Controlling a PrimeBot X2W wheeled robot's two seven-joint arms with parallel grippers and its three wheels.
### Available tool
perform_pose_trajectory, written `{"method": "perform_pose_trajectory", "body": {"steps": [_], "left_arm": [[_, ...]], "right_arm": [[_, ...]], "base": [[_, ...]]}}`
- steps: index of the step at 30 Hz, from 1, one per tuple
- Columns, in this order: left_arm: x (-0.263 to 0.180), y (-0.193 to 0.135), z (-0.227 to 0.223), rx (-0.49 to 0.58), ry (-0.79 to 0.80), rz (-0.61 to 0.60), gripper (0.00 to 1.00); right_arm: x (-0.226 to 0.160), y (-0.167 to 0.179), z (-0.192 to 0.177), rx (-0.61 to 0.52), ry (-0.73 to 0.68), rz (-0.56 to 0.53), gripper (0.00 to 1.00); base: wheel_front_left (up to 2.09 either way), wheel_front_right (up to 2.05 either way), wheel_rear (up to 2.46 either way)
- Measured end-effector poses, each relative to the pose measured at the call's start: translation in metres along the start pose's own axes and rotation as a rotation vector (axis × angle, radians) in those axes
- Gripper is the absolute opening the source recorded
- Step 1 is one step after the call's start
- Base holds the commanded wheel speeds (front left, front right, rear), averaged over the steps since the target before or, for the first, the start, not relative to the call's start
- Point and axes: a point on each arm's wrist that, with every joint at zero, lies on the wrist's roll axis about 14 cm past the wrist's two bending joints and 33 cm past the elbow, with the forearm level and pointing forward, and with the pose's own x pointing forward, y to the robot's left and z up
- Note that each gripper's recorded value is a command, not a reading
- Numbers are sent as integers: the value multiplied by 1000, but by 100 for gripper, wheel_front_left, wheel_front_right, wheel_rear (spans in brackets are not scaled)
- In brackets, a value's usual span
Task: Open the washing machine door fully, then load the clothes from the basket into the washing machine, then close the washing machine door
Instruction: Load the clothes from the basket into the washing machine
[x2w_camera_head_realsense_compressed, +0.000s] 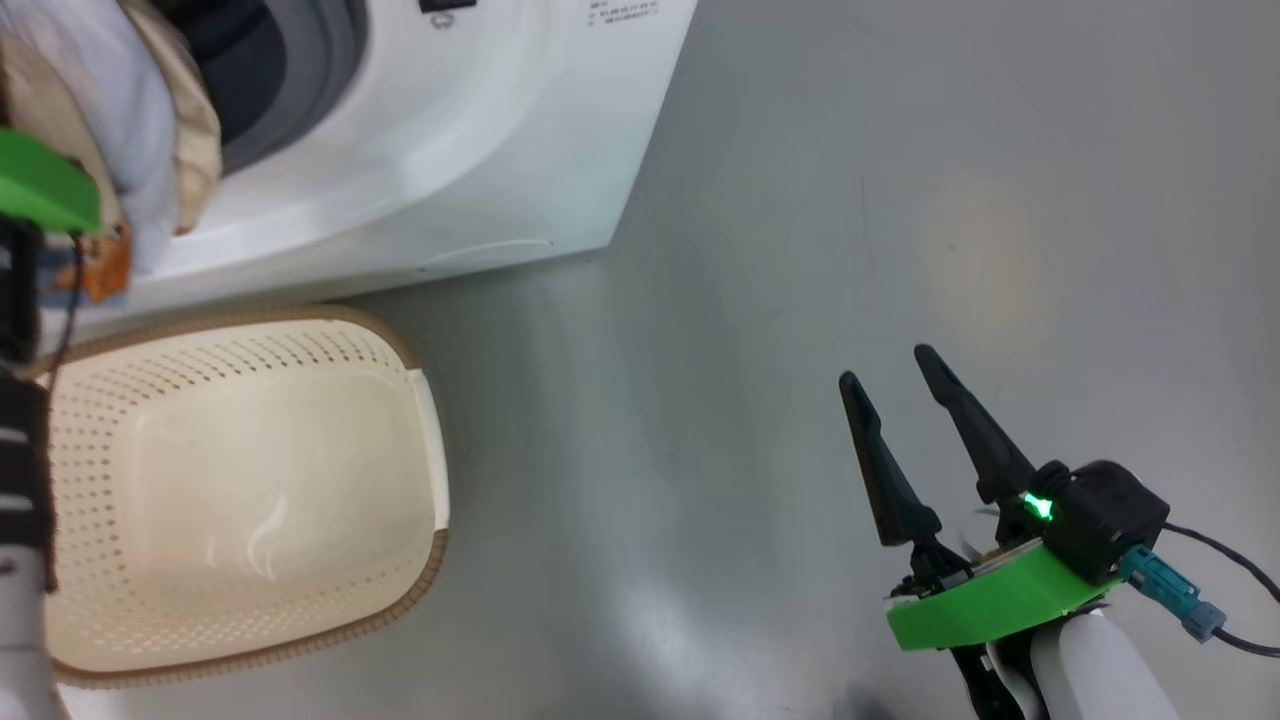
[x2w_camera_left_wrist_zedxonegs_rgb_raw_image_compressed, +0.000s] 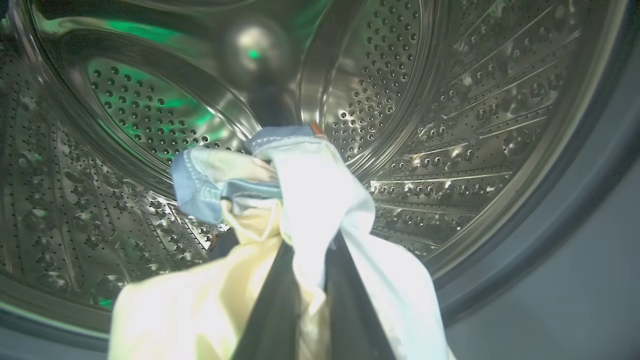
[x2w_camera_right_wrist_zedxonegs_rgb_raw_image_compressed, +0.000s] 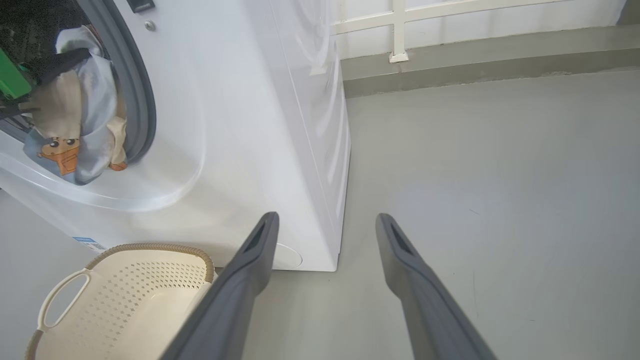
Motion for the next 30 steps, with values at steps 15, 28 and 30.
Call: {"method": "perform_pose_trajectory", "body": {"steps": [15,28,30], "left_arm": [[76,30,16,67,-113,61,0],[88,30,-29,51,-45,71,0],[87,30,-36,44,-23,73,0]], "right_arm": [[20,-8,-36,7,74,-11,100],[19,-17,-56,7,126,-36,100],[19,-16,-56,8,125,-33,100]], "base": [[0,0,0],[0,0,0],[0,0,0]]}}
